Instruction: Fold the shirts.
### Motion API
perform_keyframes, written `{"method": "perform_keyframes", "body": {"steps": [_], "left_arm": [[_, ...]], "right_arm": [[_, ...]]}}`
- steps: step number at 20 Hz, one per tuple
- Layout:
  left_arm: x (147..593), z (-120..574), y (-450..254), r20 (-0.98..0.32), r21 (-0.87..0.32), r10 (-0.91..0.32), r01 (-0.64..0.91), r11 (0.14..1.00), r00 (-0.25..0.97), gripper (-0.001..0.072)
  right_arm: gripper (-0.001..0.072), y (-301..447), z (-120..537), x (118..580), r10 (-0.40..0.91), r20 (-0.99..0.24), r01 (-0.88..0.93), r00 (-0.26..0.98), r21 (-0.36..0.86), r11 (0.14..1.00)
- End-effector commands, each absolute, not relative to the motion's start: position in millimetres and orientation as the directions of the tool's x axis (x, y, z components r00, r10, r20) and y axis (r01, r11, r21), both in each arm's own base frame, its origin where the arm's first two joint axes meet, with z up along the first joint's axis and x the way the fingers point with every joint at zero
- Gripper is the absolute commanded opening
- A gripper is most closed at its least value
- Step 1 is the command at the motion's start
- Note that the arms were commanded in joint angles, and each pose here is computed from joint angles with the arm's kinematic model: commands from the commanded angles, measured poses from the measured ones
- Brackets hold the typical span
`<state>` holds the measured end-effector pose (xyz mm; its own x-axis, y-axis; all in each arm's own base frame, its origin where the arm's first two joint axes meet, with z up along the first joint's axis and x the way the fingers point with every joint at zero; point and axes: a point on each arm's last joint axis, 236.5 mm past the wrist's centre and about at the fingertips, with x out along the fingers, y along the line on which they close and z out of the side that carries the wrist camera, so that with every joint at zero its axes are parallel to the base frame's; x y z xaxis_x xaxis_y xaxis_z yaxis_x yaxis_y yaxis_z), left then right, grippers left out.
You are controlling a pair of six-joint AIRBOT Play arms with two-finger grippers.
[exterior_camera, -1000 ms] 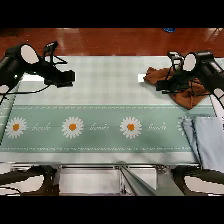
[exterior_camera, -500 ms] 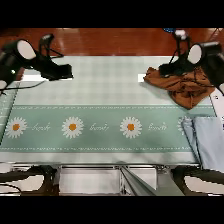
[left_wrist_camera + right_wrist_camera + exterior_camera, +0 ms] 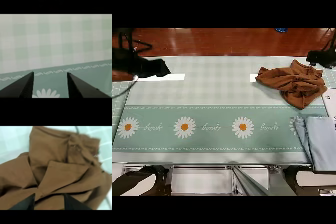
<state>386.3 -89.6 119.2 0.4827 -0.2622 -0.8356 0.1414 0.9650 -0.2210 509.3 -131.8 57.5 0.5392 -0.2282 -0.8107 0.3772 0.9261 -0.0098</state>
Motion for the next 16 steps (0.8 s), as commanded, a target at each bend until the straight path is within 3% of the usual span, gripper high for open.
{"method": "perform_keyframes", "body": {"steps": [1, 9, 10, 12, 14, 16], "left_arm": [[361.2, 94.6, -112.6, -0.833, -0.252, -0.300, 0.163, 0.954, 0.465, 0.0507], [373.3, 63.4, -131.8, -0.832, -0.308, -0.316, 0.094, 0.947, 0.457, 0.0507], [375.7, 61.4, -134.4, -0.829, -0.331, -0.324, 0.067, 0.941, 0.456, 0.0507], [381.5, 59.2, -138.3, -0.820, -0.352, -0.338, 0.058, 0.934, 0.463, 0.0507], [382.5, 62.8, -123.1, -0.824, -0.350, -0.321, 0.026, 0.937, 0.466, 0.0507], [377.7, 78.0, -89.5, -0.835, -0.347, -0.288, -0.044, 0.937, 0.468, 0.0506]], "right_arm": [[0.0413, -144.3, -13.1, 517.5, -0.079, -0.869, 0.454, 0.489, 0.176, 0.874], [0.0398, -117.8, -109.4, 502.0, 0.032, -0.952, 0.452, 0.303, 0.173, 0.875], [0.0311, -109.8, -112.8, 498.5, 0.044, -0.959, 0.431, 0.280, 0.166, 0.887], [0.0027, -88.9, -113.1, 492.9, 0.084, -0.966, 0.358, 0.245, 0.171, 0.918], [0.0022, -66.3, -86.7, 501.6, 0.140, -0.948, 0.265, 0.285, 0.219, 0.939], [0.0022, -53.0, -22.6, 520.5, 0.156, -0.897, 0.166, 0.413, 0.243, 0.956]]}}
